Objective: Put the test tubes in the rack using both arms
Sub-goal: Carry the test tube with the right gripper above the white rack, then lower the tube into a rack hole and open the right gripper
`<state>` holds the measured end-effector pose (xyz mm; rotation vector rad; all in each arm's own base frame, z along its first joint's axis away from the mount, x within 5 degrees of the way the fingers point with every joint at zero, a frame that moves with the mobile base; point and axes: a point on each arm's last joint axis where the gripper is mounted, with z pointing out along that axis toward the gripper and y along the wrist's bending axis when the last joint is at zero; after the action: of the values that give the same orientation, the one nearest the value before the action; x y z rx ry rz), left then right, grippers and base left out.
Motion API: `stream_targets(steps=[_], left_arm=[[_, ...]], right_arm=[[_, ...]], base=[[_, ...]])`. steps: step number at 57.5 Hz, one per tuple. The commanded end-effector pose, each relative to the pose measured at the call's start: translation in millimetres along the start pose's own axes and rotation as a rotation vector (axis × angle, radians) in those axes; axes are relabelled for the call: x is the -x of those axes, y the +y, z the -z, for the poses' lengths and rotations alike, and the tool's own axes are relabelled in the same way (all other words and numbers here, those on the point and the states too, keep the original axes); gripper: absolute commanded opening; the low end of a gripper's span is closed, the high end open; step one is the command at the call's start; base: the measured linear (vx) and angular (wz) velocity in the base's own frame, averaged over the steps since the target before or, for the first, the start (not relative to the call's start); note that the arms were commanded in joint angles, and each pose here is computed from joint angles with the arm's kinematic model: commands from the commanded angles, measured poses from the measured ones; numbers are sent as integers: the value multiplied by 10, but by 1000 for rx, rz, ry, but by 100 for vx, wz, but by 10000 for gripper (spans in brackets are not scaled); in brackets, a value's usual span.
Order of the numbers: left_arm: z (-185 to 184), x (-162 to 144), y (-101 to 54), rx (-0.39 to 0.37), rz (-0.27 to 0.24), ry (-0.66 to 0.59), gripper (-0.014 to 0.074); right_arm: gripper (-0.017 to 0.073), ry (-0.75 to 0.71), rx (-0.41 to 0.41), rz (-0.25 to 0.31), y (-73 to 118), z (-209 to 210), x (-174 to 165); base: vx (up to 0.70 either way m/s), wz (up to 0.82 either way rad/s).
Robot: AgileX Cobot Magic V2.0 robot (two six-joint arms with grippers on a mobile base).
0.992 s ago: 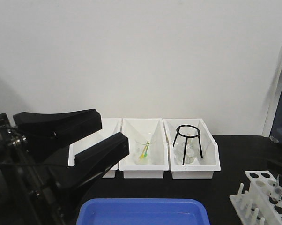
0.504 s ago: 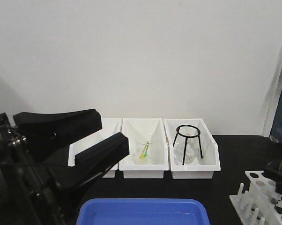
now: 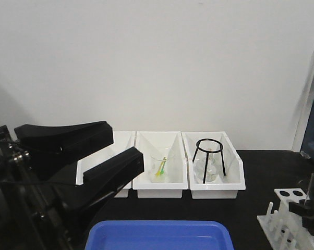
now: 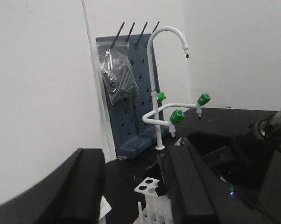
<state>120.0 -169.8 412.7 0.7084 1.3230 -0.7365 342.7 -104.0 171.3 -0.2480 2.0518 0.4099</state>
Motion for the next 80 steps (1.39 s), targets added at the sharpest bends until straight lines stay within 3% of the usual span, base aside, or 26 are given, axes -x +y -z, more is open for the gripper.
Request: stream_targets(steps=[1,24,44,53,68,80], left_arm=[[40,210,20,18,1,-115,428],[39,208,20,17,3,-113,428],[39,208,20,17,4,-113,426],[39,208,20,17,4,-113,426],[39,208,20,17,4,-113,426],[39,208,20,17,4,-113,426]], right_arm=[[-6,-132,8,-2,19,80,260],[25,-120,23,-22,-3,27,189],[303,-124,29,-22,3,27,193],[387,-124,30,-25,3,27,193],[400,-129,28,-19,12,43,216],[400,-189,11,47,103,210,470]], base=[[0,0],[0,0],[0,0],[0,0],[0,0],[0,0]])
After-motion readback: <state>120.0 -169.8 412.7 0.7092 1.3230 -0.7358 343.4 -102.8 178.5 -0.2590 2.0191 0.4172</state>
